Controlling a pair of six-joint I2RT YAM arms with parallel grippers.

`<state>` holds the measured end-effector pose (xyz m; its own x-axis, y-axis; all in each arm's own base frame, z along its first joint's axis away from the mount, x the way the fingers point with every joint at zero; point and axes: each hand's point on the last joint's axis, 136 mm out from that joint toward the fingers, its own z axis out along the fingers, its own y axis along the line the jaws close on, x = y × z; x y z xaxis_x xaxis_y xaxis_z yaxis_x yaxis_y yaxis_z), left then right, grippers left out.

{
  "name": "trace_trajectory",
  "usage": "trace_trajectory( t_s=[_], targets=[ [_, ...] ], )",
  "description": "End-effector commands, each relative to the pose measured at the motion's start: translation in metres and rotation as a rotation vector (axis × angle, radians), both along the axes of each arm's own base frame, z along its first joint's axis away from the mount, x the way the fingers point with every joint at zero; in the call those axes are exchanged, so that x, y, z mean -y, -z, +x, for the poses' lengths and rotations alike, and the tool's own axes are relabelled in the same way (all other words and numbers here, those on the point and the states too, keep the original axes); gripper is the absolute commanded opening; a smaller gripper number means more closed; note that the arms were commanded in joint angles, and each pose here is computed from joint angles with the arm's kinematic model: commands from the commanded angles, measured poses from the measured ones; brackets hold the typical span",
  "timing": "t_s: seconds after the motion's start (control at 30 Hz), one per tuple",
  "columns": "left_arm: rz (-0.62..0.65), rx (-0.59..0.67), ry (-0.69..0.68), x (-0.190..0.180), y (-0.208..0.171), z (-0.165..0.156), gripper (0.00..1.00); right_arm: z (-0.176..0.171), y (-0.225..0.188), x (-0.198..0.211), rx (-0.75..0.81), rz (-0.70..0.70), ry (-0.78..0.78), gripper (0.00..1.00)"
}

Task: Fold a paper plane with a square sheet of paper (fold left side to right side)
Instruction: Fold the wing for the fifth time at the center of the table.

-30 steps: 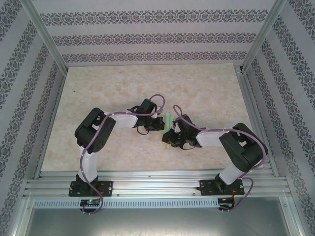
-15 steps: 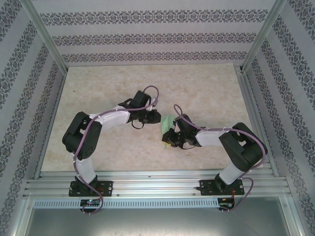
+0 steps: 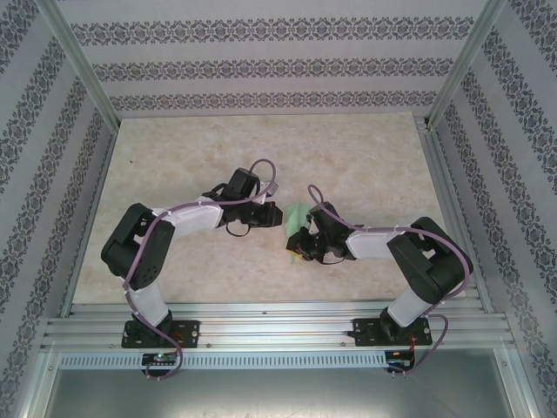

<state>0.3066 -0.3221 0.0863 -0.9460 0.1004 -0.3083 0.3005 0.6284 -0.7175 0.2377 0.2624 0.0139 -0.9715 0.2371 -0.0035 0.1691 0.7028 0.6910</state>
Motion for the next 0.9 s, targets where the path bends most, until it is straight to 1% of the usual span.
trace_trajectory(
  t_s=[0.0, 0.17, 0.33, 0.43, 0.87],
  targets=[
    [-0.134, 0.023, 0.078, 0.026, -0.019, -0.009, 0.1, -0.024, 0.045, 0.036, -0.13, -0.178, 0.064, 0.21],
    [-0.134, 0.009, 0.104, 0.04, -0.013, -0.013, 0.1, -0.024, 0.046, 0.036, -0.131, -0.179, 0.059, 0.2],
    [-0.022, -0.002, 0.048, 0.037, 0.017, 0.004, 0.09, -0.024, 0.046, 0.036, -0.13, -0.178, 0.061, 0.2],
    [0.003, 0.002, 0.026, 0.038, 0.026, 0.013, 0.09, -0.025, 0.045, 0.036, -0.131, -0.177, 0.06, 0.2],
    [0.036, -0.023, 0.032, 0.044, 0.056, 0.022, 0.09, -0.025, 0.046, 0.036, -0.133, -0.177, 0.056, 0.2]
  ],
)
